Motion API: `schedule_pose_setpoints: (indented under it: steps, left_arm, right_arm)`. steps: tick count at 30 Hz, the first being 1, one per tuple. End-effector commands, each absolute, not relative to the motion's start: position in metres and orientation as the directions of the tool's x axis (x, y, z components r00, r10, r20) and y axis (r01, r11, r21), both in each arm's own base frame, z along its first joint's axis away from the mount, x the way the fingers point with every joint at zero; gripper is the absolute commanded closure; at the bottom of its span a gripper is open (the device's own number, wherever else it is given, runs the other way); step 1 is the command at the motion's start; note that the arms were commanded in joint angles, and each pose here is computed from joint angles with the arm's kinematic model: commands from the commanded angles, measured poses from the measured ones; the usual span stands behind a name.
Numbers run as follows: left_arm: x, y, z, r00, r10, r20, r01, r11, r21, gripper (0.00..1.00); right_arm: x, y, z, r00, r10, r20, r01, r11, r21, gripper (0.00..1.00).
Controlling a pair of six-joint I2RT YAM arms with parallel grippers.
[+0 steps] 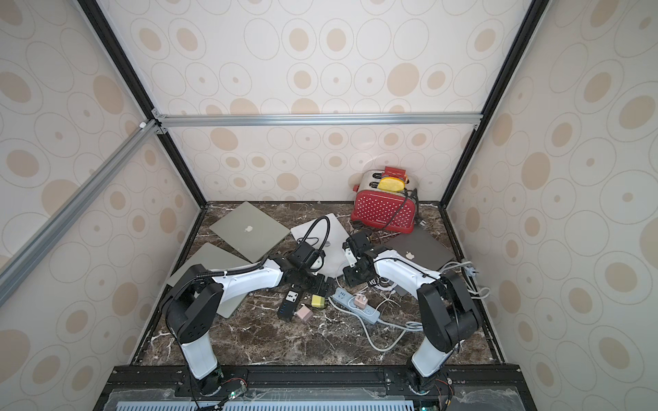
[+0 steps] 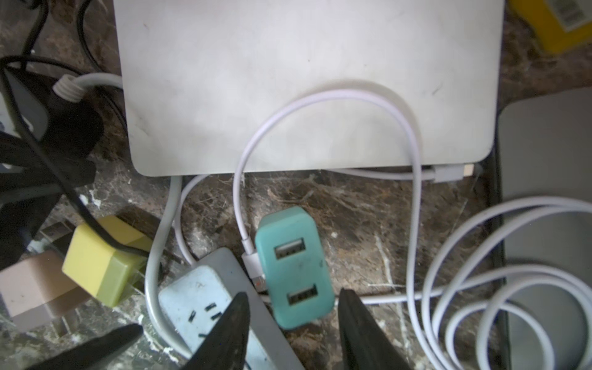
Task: Unplug the laptop charger
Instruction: Place the plug at the center of the board, then remove the charging cable from the laptop.
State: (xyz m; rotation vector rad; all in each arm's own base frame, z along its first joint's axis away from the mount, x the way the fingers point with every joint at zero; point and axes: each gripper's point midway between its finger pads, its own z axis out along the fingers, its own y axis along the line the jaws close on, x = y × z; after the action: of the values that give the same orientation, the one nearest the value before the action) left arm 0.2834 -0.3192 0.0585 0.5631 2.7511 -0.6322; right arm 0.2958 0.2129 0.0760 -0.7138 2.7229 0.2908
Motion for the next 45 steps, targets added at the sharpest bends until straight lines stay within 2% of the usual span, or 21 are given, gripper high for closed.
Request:
schedule_pose_setpoints:
  steps: [1, 9, 13, 16, 20, 23, 28, 31, 35, 38, 45]
  left_arm:
    - [0.294, -0.320, 0.097, -0.823, 0.378, -0.423, 0.524, 0.793, -0.311, 0.01]
    - [0.305, -0.354, 0.160, -0.703, 0.442, -0.557, 0.668, 0.679, -0.305, 0.01]
    - [0.307, -0.390, 0.181, -0.641, 0.512, -0.571, 0.741, 0.606, -0.288, 0.02]
    - [0.307, -0.418, 0.172, -0.659, 0.555, -0.508, 0.744, 0.580, -0.331, 0.05]
    - [0.299, -0.459, 0.161, -0.629, 0.612, -0.480, 0.776, 0.529, -0.342, 0.08]
    - [0.291, -0.475, 0.150, -0.624, 0.644, -0.443, 0.781, 0.509, -0.361, 0.18]
    - [0.271, -0.495, 0.140, -0.597, 0.675, -0.433, 0.799, 0.450, -0.399, 0.20]
    - [0.258, -0.508, 0.122, -0.571, 0.707, -0.417, 0.815, 0.429, -0.389, 0.23]
    - [0.249, -0.521, 0.107, -0.559, 0.720, -0.411, 0.822, 0.420, -0.383, 0.26]
    - [0.245, -0.524, 0.092, -0.555, 0.735, -0.388, 0.825, 0.430, -0.366, 0.32]
    - [0.247, -0.523, 0.060, -0.589, 0.728, -0.351, 0.803, 0.476, -0.359, 0.37]
  right_arm:
    - [0.300, 0.207, 0.109, -0.817, -0.418, -0.397, -0.499, 0.858, 0.123, 0.45]
    - [0.306, 0.152, 0.135, -0.855, -0.275, -0.440, -0.374, 0.914, 0.155, 0.35]
    - [0.313, 0.119, 0.140, -0.869, -0.173, -0.464, -0.294, 0.934, 0.203, 0.34]
    - [0.314, 0.090, 0.139, -0.875, -0.098, -0.473, -0.219, 0.953, 0.208, 0.33]
    - [0.305, 0.062, 0.131, -0.889, 0.063, -0.453, -0.106, 0.936, 0.337, 0.34]
    - [0.303, 0.051, 0.129, -0.885, 0.078, -0.460, -0.077, 0.948, 0.309, 0.34]
    - [0.311, 0.032, 0.125, -0.862, 0.120, -0.492, -0.014, 0.965, 0.261, 0.34]
    - [0.318, 0.023, 0.118, -0.841, 0.191, -0.506, 0.028, 0.950, 0.312, 0.34]
    - [0.319, 0.024, 0.099, -0.872, 0.198, -0.448, 0.035, 0.938, 0.346, 0.35]
    - [0.321, 0.027, 0.089, -0.875, 0.210, -0.437, 0.036, 0.927, 0.374, 0.35]
    - [0.319, 0.035, 0.076, -0.890, 0.215, -0.402, 0.032, 0.909, 0.417, 0.35]
